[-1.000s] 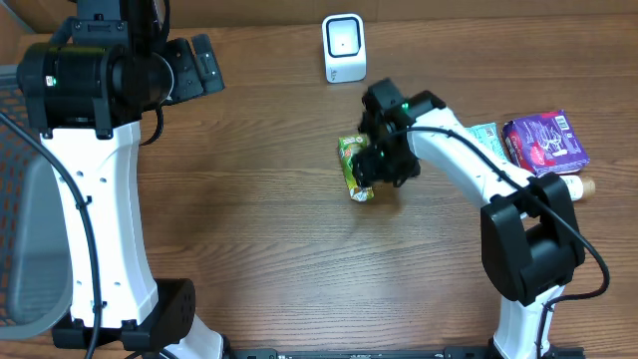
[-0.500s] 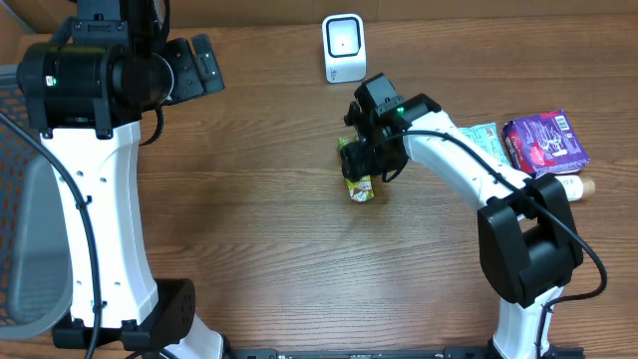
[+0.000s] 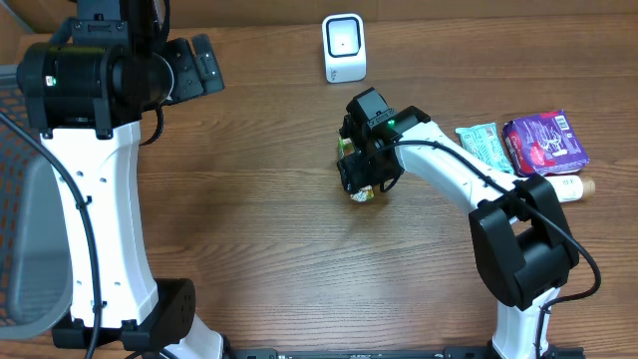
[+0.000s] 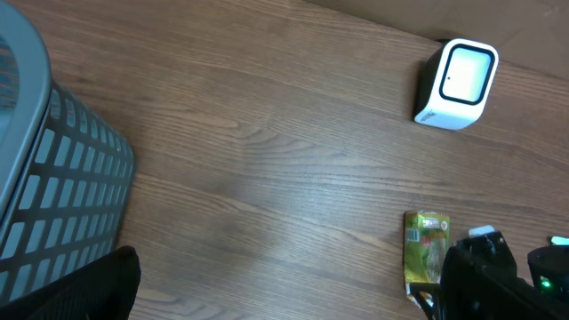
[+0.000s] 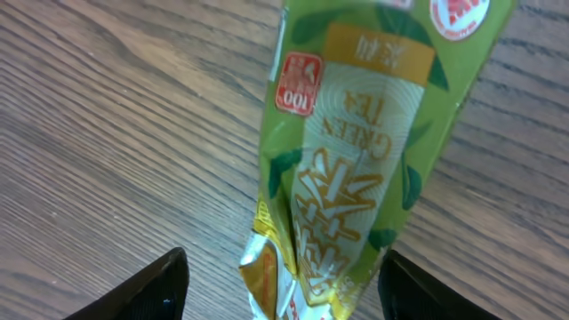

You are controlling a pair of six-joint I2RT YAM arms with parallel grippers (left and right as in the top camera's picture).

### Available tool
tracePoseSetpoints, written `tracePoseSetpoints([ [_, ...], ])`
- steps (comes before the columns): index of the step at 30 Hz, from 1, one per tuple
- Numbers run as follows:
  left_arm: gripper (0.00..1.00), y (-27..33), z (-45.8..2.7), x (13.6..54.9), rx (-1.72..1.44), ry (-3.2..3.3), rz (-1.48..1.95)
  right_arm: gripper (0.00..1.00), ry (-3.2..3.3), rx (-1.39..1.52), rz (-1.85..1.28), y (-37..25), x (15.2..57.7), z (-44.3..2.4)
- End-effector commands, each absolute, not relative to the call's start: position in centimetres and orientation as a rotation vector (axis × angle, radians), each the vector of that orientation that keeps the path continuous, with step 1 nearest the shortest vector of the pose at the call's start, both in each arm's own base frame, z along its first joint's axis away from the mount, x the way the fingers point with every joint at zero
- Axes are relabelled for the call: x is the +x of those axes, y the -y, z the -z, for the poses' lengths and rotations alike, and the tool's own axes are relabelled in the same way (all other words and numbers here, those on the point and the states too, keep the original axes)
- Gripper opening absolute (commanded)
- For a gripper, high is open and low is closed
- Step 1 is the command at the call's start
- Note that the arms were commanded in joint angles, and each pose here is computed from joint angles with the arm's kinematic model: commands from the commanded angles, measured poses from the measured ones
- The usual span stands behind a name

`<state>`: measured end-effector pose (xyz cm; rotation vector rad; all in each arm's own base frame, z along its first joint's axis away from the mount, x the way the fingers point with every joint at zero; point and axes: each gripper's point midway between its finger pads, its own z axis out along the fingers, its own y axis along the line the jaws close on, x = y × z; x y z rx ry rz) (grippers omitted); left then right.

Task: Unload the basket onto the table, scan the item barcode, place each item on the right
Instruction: 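Lift the tea packet and carry it toward the scanner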

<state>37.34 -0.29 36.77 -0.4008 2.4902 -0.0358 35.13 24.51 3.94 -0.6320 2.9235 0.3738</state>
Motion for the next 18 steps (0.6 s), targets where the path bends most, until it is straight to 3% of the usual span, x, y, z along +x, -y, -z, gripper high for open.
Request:
tracePoseSetpoints([
  [1, 0.99, 0.6, -36.8, 37.3, -0.404, -2.49, 0.05, 0.68, -2.948, -0.626, -0.391, -24.7, 34.8, -3.0],
  [9, 1.0, 0.6, -36.8, 37.3, -0.404, -2.49, 0.05, 0.34, -3.008, -0.53, -0.364, -22.9, 35.5, -1.4],
  [14, 1.0, 0.6, -36.8, 37.3, -0.404, -2.49, 0.049, 0.32, -3.023, -0.482, -0.568, -23.4, 35.3, -2.1],
  [18, 1.0, 0.6, -36.8, 37.3, -0.404, -2.49, 0.049, 0.1, -3.022, -0.476, -0.624, -23.7, 35.2, -2.3],
])
